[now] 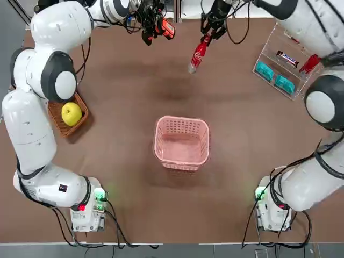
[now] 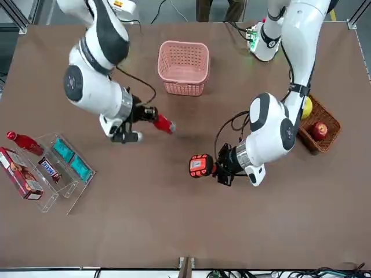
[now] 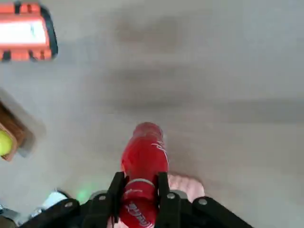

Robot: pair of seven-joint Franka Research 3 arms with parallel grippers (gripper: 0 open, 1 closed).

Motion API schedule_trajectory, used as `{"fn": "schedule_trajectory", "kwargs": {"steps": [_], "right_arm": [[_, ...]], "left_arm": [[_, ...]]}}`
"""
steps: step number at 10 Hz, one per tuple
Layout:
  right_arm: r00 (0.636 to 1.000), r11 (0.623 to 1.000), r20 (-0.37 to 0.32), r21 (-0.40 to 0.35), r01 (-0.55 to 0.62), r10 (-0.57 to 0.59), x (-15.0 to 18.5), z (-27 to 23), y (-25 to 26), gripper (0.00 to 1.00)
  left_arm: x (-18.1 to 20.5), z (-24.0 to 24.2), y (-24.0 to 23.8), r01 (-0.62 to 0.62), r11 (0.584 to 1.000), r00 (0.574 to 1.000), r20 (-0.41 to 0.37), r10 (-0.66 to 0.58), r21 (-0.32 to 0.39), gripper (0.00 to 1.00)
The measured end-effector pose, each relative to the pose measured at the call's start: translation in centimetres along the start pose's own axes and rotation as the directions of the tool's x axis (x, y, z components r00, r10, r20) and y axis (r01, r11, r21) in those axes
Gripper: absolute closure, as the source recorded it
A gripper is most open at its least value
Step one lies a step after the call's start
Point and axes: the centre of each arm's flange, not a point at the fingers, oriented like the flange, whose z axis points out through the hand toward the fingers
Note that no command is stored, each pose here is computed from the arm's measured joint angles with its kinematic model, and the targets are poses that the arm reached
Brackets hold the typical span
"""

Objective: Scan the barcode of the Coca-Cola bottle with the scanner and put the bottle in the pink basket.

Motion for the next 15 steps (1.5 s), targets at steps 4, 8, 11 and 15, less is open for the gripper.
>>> {"fn": "schedule_trajectory", "kwargs": {"steps": [4, 8, 11, 15], "right_arm": [[0.998, 0.991, 0.069, -0.135, 0.025, -0.016, -13.2, -1.4, -7.0, 0.67], [0.994, 0.943, 0.015, -0.314, 0.111, -0.112, -25.6, 9.3, -15.0, 0.67], [0.993, 0.95, -0.024, -0.293, 0.105, -0.117, -24.6, 15.1, -13.9, 0.67], [0.988, 0.943, -0.079, -0.316, 0.104, -0.136, -22.4, 21.1, -12.1, 0.67]], "left_arm": [[7.2, 0.6, 0.0, 0.024, 0.998, 0.968, -0.252, -0.011, 0.051, 0.63], [15.4, 1.9, -1.8, 0.015, 0.996, 0.918, -0.395, 0.02, 0.086, 0.63], [17.0, 2.7, -4.1, -0.021, 0.997, 0.914, -0.403, 0.048, 0.071, 0.63], [20.9, 4.4, -6.9, -0.078, 0.995, 0.883, -0.459, 0.098, 0.062, 0.63]]}}
